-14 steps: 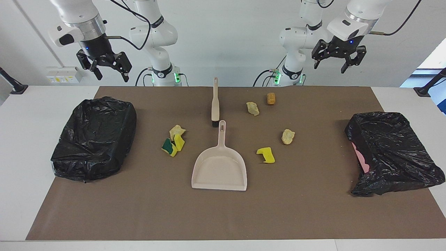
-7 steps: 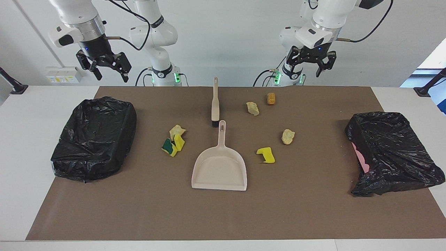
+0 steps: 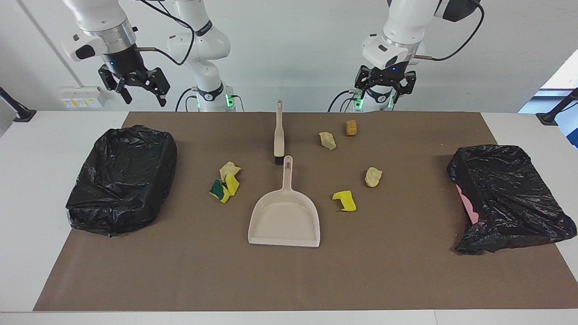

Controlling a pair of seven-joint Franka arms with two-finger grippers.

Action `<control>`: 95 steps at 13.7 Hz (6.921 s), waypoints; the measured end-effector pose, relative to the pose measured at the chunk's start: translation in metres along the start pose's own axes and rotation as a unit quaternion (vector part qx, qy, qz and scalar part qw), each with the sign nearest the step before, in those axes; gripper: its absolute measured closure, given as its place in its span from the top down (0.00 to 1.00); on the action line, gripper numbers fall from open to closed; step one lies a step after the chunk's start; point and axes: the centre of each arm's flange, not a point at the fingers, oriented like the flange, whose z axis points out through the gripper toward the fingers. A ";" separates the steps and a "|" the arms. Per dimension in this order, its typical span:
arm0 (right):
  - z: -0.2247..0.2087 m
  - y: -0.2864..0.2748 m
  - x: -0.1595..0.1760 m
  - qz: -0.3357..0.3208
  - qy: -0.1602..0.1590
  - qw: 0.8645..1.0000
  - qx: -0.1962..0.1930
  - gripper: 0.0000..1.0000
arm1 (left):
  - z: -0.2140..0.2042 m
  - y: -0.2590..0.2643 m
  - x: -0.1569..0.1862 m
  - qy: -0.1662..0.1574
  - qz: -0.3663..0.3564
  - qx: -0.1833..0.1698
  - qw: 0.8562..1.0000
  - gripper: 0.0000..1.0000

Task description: Sweep and dump trash in bin

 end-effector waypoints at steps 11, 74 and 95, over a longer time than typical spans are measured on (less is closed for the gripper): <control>0.001 0.000 -0.001 0.000 -0.001 1.000 0.000 1.00 | 0.030 0.036 -0.007 0.003 0.026 0.001 1.000 1.00; 0.000 -0.001 -0.001 -0.001 -0.001 1.000 0.000 1.00 | 0.213 0.199 -0.172 -0.131 -0.263 0.202 0.934 0.27; 0.100 -0.148 0.032 -0.063 -0.003 0.998 -0.005 1.00 | 0.275 0.105 -0.155 -0.190 -0.562 0.151 0.791 0.27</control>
